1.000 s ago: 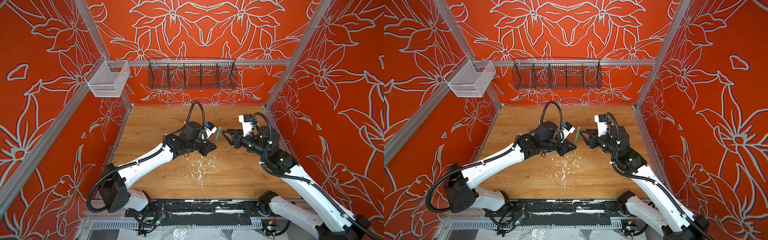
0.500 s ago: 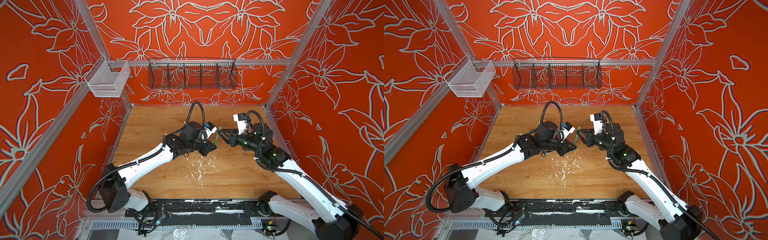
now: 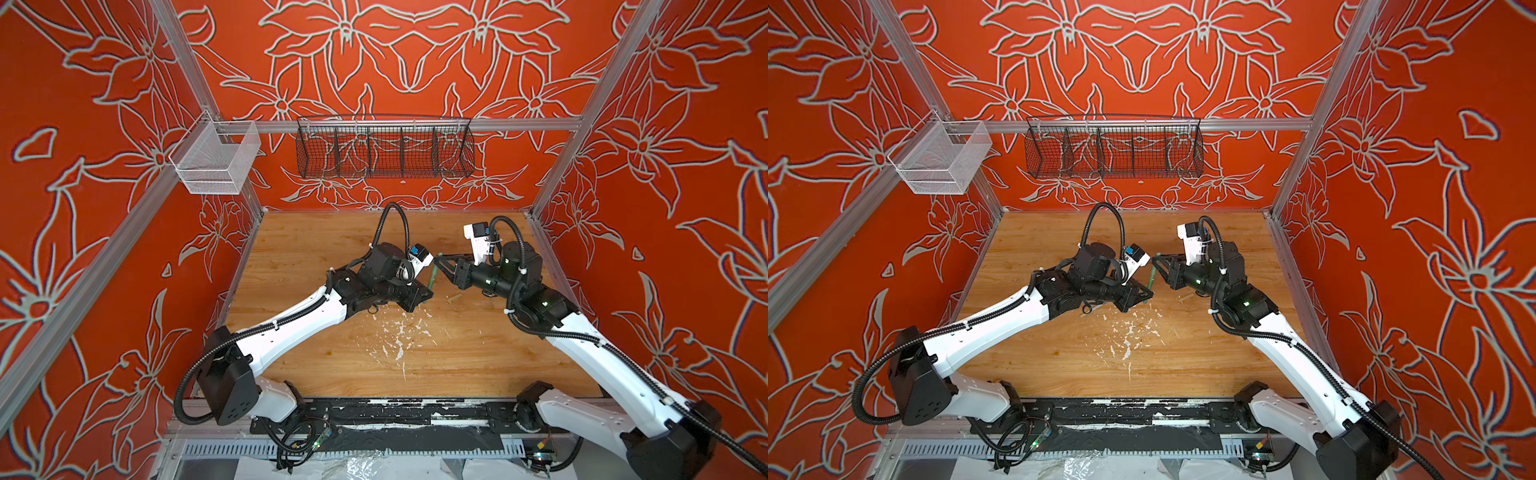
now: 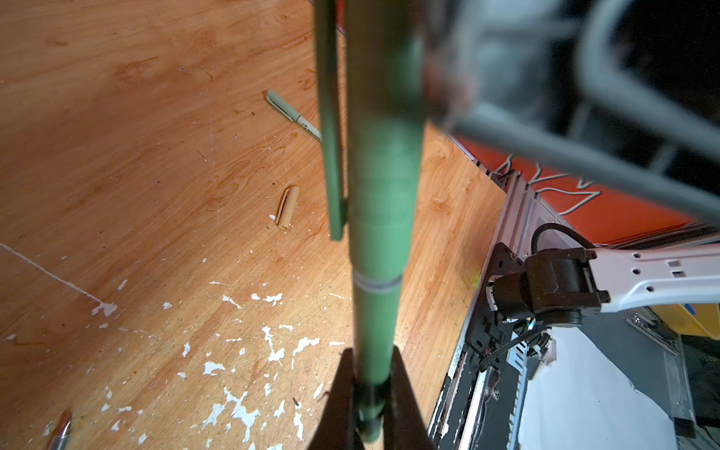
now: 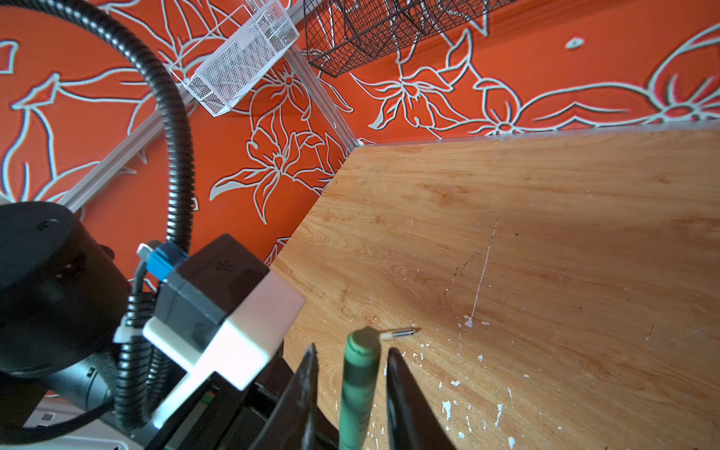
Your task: Insert the pens into the pen caps
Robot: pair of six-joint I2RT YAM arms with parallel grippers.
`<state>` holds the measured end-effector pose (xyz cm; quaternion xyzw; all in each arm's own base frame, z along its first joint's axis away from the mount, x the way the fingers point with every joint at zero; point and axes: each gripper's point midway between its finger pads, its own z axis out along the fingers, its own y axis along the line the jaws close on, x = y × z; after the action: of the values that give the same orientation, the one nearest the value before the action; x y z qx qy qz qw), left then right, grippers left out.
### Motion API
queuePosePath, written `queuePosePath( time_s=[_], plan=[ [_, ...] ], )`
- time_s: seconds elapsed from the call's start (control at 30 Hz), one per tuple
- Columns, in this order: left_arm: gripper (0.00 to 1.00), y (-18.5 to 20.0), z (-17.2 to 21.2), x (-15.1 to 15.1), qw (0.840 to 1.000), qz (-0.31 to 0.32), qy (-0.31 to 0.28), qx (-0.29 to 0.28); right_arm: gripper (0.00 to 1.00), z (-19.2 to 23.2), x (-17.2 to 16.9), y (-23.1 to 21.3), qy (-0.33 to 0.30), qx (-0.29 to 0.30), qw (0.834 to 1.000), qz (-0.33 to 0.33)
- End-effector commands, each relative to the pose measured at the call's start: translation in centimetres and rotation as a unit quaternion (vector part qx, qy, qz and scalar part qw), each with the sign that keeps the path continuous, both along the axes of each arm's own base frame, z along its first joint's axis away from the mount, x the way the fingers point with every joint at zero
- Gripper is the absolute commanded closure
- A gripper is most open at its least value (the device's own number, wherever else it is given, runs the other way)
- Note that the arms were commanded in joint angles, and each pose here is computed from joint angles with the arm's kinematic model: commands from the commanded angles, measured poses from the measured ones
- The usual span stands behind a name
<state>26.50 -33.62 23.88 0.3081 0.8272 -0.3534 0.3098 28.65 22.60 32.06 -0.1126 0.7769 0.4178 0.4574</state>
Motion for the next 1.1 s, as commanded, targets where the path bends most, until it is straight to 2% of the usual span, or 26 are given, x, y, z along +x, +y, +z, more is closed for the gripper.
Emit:
queuePosePath(
  time_s=[0.0, 0.53, 0.77, 0.93, 1.07],
  plan=[
    [1.00, 0.2, -0.5, 0.8, 1.000, 0.011, 0.000, 0.017, 0.71, 0.5, 0.3, -0.1, -0.004, -0.008, 1.000, -0.005],
    [1.00, 0.0, 0.3, 0.6, 1.000, 0.004, -0.003, 0.007, 0.73, -0.1, 1.1, 0.5, 0.006, -0.019, 1.000, -0.001],
    [1.00, 0.1, 0.2, 0.7, 1.000, 0.007, -0.004, 0.010, 0.85, 0.0, 1.1, 0.6, 0.004, -0.014, 1.000, 0.002],
    [1.00, 0.5, 0.6, 1.6, 0.999, 0.034, -0.015, 0.014, 1.00, -0.2, 0.8, 0.6, 0.007, -0.016, 1.000, 0.006],
    [1.00, 0.7, 1.6, 3.1, 0.997, 0.060, -0.039, 0.016, 1.00, -0.4, 0.5, 0.5, 0.008, -0.020, 1.000, 0.008]
  ],
)
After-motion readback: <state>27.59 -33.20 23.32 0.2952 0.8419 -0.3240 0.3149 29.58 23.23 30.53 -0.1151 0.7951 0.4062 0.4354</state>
